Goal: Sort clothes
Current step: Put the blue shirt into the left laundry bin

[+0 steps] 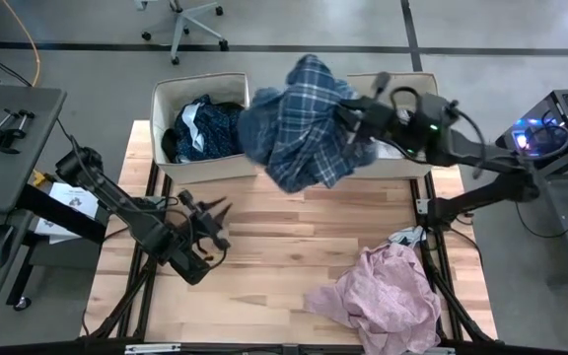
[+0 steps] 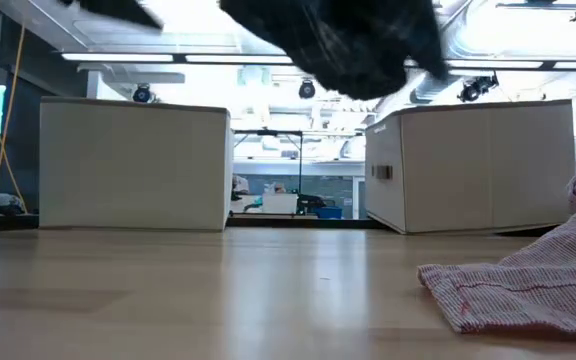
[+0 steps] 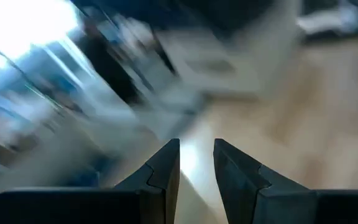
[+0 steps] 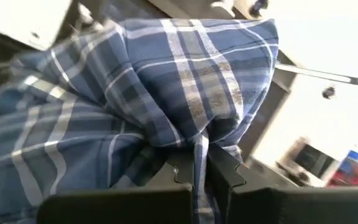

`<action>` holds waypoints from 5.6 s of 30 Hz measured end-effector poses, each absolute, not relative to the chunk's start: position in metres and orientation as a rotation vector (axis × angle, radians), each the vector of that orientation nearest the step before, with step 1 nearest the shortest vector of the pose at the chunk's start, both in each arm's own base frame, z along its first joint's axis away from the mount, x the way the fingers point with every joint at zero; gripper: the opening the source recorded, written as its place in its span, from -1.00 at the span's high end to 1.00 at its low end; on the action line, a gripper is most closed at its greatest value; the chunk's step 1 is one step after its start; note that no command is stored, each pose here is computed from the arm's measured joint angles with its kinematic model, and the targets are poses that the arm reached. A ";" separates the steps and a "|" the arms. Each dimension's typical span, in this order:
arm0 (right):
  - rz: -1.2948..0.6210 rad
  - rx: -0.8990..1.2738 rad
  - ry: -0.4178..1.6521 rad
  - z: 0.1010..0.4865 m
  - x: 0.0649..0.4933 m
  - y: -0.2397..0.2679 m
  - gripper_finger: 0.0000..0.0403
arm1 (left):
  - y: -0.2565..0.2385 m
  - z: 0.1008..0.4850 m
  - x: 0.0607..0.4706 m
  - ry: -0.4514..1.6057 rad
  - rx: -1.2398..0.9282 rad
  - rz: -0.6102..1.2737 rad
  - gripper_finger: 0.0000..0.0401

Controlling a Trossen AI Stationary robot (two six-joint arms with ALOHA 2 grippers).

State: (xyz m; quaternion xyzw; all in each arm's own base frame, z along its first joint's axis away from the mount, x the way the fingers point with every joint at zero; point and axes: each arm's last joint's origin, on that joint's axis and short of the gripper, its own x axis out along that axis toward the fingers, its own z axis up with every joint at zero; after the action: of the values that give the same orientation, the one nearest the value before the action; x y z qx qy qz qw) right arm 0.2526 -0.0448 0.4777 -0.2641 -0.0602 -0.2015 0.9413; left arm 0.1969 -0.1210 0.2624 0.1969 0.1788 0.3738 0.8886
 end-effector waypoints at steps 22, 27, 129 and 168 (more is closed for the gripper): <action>0.328 -0.047 0.659 0.319 0.342 -0.067 1.00 | -0.111 0.359 0.236 0.440 0.557 0.488 -0.31; 0.981 0.089 0.648 0.286 0.353 -0.004 1.00 | -0.112 0.365 0.239 0.402 0.574 0.512 -0.32; -0.233 -0.097 0.378 0.256 0.243 0.053 -0.01 | 0.101 0.417 0.187 0.769 0.607 1.133 0.97; -0.212 -0.073 0.378 0.256 0.243 0.054 -0.01 | 0.197 0.352 0.155 0.736 -0.194 1.049 0.15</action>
State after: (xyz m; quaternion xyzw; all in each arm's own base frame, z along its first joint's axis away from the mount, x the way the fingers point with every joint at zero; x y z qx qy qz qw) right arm 0.2428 0.0537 0.2563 -0.0363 0.1876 -0.1053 0.9759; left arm 0.1554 0.1969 0.3521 -0.0903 0.3430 0.4885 0.7972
